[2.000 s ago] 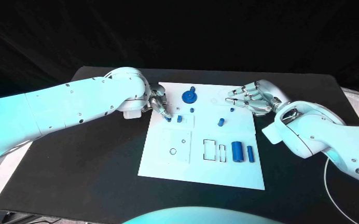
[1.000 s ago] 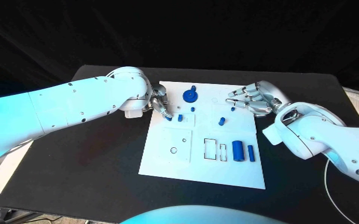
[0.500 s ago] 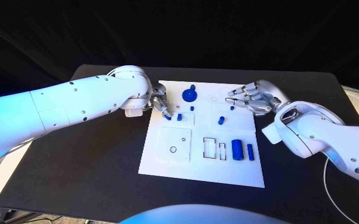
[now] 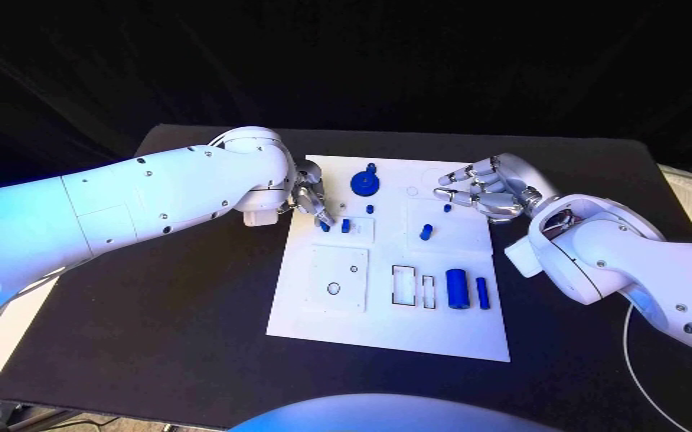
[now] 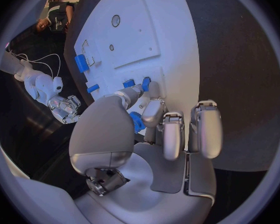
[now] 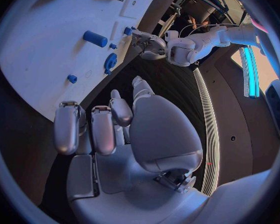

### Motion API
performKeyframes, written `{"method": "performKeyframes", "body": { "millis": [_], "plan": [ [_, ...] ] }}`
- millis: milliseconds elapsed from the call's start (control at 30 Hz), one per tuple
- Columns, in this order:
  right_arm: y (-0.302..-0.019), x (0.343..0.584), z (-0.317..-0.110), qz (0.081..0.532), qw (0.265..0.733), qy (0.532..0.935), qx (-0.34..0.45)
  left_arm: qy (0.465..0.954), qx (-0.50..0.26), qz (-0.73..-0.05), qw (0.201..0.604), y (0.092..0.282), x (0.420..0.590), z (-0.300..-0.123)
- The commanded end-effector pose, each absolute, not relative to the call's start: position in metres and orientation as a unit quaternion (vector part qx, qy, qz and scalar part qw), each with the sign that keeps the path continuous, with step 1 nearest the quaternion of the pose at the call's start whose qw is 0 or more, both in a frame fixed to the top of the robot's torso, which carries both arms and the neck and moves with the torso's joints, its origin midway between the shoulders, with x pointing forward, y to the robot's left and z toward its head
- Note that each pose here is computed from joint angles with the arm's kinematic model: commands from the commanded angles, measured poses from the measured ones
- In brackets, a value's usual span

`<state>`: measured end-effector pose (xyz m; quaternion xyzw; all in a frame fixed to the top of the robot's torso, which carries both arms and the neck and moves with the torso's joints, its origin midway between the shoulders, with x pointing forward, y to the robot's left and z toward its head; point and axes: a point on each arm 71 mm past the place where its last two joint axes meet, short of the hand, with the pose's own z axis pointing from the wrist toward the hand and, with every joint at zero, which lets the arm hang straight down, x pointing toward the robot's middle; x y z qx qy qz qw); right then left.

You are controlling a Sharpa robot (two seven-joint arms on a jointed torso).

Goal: Assemble the parts on the task board

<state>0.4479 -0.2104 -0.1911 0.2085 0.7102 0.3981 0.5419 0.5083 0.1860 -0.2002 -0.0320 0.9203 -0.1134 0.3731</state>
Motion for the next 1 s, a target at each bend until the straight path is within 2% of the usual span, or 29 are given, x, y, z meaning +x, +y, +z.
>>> {"method": "performKeyframes", "body": {
  "millis": [33, 1000],
  "plan": [
    [-0.2090, 0.4471, -0.1909, 0.403, 0.540, 0.710, 0.203, 0.927, -0.030, -0.111, 0.357, 0.1832, 0.5037, -0.2087],
    [-0.2106, 0.4487, -0.1922, 0.406, 0.538, 0.708, 0.212, 0.922, -0.047, -0.107, 0.369, 0.1893, 0.5066, -0.2067]
  ]
}}
